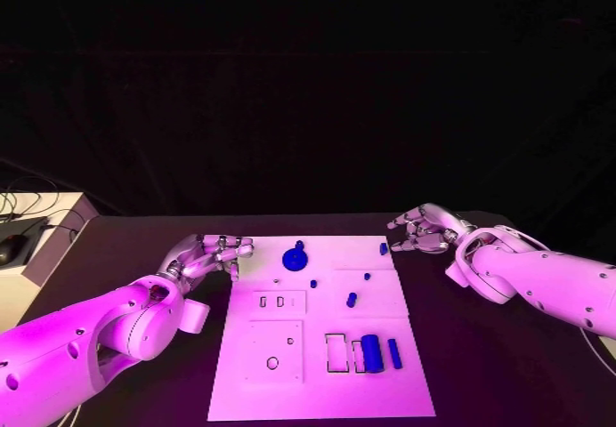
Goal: Assemble the parts on the task board
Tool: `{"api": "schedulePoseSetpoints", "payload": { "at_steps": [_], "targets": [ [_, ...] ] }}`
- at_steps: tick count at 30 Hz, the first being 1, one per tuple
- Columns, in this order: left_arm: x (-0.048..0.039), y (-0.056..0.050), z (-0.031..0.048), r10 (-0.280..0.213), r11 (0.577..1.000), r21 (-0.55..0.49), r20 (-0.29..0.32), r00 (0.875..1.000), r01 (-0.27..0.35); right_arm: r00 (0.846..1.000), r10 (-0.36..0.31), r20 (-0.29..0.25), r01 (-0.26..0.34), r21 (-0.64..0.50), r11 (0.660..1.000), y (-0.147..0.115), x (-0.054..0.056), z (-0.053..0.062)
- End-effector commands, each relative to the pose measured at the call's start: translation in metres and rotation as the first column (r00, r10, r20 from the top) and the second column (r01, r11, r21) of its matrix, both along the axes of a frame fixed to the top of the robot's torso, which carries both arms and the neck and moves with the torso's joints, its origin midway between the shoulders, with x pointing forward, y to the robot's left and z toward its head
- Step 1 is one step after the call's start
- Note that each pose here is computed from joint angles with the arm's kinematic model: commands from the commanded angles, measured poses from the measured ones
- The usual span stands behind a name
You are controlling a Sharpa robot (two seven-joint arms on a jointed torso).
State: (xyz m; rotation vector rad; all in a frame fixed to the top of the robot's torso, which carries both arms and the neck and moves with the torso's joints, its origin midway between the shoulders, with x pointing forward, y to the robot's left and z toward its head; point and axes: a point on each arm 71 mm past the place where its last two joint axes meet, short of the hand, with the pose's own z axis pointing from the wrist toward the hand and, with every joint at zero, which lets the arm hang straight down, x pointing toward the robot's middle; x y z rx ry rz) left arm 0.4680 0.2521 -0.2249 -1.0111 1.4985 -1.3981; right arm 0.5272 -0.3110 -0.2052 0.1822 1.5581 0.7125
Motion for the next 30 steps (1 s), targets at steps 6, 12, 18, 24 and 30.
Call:
{"api": "schedulePoseSetpoints", "payload": {
  "at_steps": [6,12,18,24,30],
  "targets": [
    [-0.0034,-0.004,-0.0029,-0.039,0.999,-0.018,0.006,0.999,0.039,1.0,0.02,-0.011,-0.02,-0.006,1.0,-0.012,0.004,-0.008],
    [-0.0043,-0.005,-0.0038,-0.043,0.999,-0.015,0.005,0.999,0.043,0.999,0.017,-0.027,-0.018,-0.016,1.0,-0.012,0.006,-0.013],
    [-0.0049,-0.005,-0.0037,-0.046,0.999,-0.013,0.005,0.999,0.046,0.999,0.015,-0.048,-0.016,-0.022,1.0,-0.009,0.006,-0.023],
    [-0.0053,-0.005,-0.0034,-0.045,0.999,-0.011,0.005,0.999,0.045,0.997,0.013,-0.07,-0.015,-0.025,1.0,-0.004,0.006,-0.034],
    [-0.0055,-0.004,-0.0032,-0.043,0.999,-0.01,0.006,0.999,0.043,0.997,0.011,-0.082,-0.013,-0.025,1.0,0.0,0.007,-0.04]
  ]
}}
